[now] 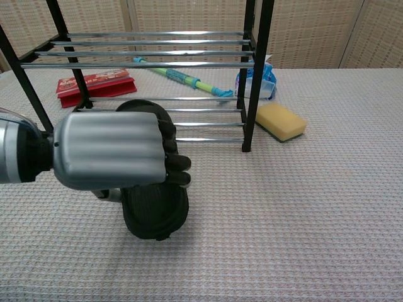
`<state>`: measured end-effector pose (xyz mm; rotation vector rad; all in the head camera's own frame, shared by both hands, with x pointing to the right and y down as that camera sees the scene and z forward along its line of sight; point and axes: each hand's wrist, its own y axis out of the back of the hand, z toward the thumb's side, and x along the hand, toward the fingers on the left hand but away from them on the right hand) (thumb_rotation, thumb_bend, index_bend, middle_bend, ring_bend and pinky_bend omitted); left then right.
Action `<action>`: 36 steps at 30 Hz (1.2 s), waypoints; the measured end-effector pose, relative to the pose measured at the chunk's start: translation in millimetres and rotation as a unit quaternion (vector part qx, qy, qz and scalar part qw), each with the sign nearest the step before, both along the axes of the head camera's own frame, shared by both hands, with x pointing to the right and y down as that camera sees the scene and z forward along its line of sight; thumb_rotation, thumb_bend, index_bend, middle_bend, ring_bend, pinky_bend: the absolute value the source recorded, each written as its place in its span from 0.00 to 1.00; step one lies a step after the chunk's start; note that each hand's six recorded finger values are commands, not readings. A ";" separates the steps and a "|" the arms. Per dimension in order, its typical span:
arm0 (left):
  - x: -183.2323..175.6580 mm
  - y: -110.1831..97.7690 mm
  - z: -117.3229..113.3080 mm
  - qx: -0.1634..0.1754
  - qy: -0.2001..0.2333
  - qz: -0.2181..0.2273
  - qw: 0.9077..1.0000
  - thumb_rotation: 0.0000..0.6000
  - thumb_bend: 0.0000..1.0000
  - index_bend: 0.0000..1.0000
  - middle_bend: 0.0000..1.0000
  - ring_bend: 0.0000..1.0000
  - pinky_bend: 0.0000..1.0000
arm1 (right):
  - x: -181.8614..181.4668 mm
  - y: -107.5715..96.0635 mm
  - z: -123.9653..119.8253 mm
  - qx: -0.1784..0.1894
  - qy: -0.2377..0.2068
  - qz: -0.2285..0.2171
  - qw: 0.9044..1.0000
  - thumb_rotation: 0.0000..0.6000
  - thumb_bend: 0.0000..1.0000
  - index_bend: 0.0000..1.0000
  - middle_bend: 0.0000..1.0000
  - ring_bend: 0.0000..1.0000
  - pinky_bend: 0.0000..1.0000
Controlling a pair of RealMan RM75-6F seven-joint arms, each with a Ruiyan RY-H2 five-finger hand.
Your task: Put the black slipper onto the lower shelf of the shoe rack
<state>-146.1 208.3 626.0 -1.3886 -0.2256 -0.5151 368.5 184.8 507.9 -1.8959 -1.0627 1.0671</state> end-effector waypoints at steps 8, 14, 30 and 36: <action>10.6 -25.5 19.4 0.011 -0.018 0.008 1.000 1.00 0.13 0.68 0.58 0.46 0.37 | 2.7 0.5 -0.3 0.000 -0.001 0.003 1.000 1.00 0.55 0.00 0.19 0.12 0.07; 16.5 -45.3 26.7 0.013 -0.022 0.003 1.000 1.00 0.13 0.67 0.58 0.45 0.37 | 2.5 0.2 -0.1 0.000 -0.001 0.002 1.000 1.00 0.55 0.00 0.19 0.12 0.07; 16.1 -84.3 43.7 0.021 -0.026 -0.011 0.999 1.00 0.13 0.64 0.58 0.42 0.37 | 3.3 1.4 -3.6 0.001 -0.004 0.005 1.000 1.00 0.55 0.00 0.19 0.12 0.07; 12.7 -95.1 52.9 0.025 -0.036 -0.018 0.999 1.00 0.13 0.63 0.57 0.41 0.37 | 3.8 2.4 -3.2 0.000 -0.004 0.005 1.000 1.00 0.55 0.00 0.19 0.12 0.07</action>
